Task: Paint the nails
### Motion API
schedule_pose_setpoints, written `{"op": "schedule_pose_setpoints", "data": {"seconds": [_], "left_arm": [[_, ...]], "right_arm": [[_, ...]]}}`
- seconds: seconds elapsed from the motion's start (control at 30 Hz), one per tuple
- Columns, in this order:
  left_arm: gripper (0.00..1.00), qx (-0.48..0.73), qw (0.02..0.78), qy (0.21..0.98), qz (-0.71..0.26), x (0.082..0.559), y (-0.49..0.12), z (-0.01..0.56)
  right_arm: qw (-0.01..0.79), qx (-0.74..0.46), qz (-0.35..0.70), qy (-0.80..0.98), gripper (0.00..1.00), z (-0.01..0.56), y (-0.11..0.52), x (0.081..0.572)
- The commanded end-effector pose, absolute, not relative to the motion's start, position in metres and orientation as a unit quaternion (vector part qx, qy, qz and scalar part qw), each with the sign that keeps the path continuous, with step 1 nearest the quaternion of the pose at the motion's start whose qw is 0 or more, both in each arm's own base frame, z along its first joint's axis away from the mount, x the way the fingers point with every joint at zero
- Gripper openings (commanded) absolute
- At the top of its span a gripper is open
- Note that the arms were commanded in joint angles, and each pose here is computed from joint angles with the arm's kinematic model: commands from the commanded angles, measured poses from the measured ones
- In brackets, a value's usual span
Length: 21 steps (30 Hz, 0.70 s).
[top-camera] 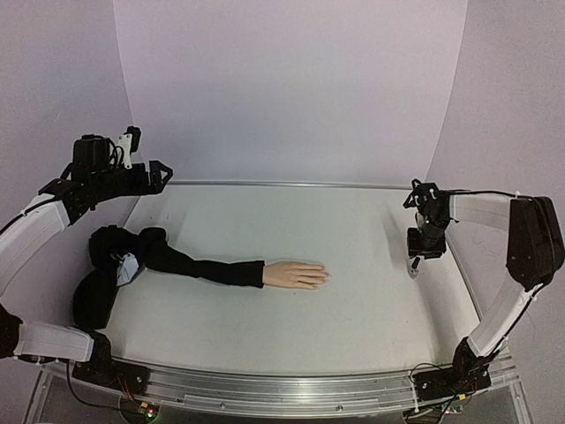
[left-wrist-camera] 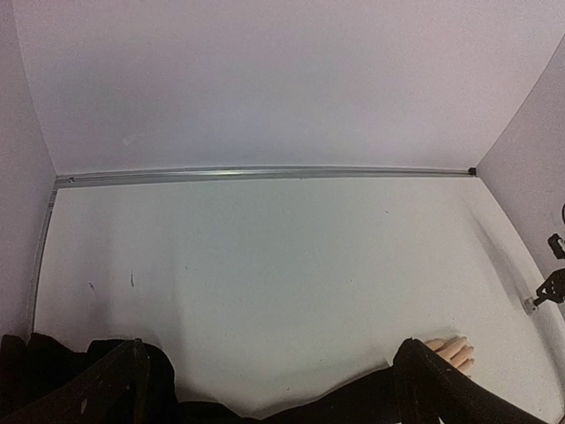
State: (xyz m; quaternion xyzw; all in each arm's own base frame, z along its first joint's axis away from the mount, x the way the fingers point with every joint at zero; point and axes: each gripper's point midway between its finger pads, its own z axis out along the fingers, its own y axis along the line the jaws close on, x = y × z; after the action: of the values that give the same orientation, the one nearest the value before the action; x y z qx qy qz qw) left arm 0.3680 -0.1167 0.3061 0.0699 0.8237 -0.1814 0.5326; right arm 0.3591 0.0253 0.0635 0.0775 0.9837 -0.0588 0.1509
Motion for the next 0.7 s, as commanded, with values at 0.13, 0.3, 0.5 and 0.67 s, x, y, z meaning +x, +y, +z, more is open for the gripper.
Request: {"op": "schedule_pose_setpoints", "data": {"seconds": [0.13,0.3,0.5,0.67], "left_arm": [[1.00,0.090,0.549,0.809,-0.187,0.370,-0.121,0.315],[1.00,0.090,0.550,0.809,-0.187,0.370,-0.121,0.315],[1.00,0.095,0.544,0.810,-0.198,0.370,-0.126,0.312],[1.00,0.110,0.530,0.797,-0.268,0.364,-0.150,0.317]], "right_arm": [[0.136,0.077,-0.068,0.985,0.34,0.053,0.023,0.367],[0.131,0.076,-0.062,0.987,0.25,0.049,0.025,0.366],[0.152,0.072,-0.052,0.984,0.05,0.064,0.030,0.364],[0.200,0.006,0.000,0.980,0.00,0.099,0.075,0.356]]}}
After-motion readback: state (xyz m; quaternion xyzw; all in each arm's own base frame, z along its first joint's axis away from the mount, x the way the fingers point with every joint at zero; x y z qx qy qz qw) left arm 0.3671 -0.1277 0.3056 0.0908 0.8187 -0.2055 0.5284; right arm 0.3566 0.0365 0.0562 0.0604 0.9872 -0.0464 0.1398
